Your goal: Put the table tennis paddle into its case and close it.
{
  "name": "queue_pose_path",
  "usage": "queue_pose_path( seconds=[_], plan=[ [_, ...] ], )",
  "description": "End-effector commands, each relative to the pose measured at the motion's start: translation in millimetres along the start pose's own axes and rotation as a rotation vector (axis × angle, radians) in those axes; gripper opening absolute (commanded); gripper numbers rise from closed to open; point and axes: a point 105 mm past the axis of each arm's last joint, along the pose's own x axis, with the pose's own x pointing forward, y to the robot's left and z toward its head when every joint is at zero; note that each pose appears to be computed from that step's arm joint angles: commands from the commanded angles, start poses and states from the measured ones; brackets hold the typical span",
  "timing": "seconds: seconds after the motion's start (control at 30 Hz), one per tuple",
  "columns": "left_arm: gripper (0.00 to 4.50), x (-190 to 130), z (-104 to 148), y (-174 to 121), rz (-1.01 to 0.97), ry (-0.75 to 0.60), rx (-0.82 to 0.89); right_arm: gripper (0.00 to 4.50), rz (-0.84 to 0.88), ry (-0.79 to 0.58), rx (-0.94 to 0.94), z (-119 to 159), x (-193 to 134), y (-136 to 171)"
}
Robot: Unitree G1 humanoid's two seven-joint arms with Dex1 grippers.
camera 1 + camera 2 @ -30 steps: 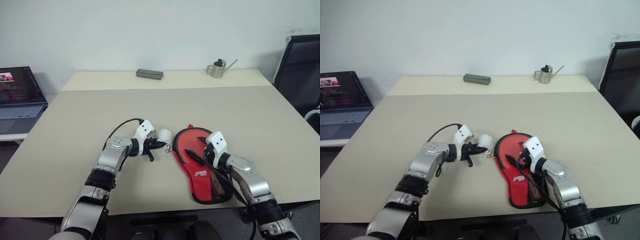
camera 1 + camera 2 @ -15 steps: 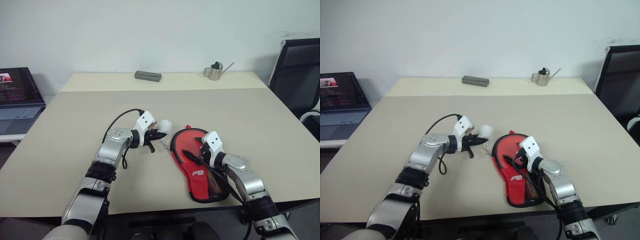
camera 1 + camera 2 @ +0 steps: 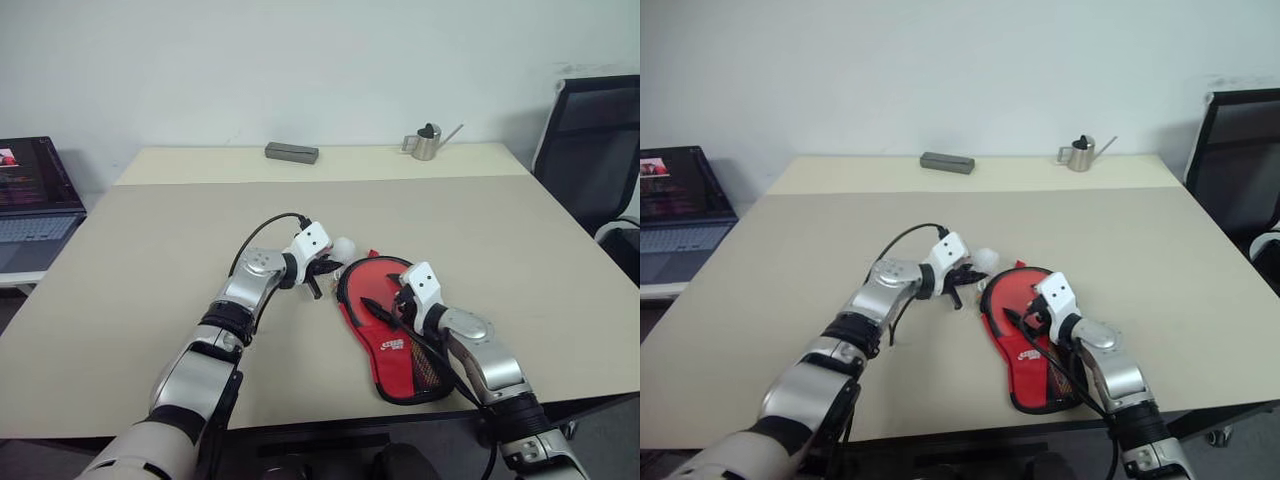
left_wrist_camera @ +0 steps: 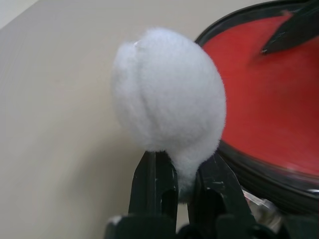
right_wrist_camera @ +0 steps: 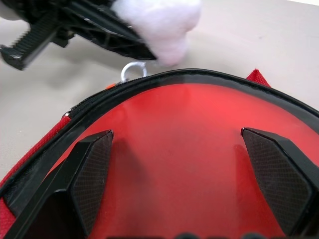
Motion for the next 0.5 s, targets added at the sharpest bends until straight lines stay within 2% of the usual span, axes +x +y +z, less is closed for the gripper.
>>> queue_pose_path(
  seconds=[0.03,0.5],
  plan=[
    [0.00,-4.3,18.3,18.8,0.069,-0.045,0.046,4.50,0.050,0.154,0.069,-44.0,6.2,24.6],
    [0.00,-1.7,33.5,35.1,0.138,-0.056,0.078,4.50,0.069,0.197,0.053,-55.4,13.7,40.4]
  ],
)
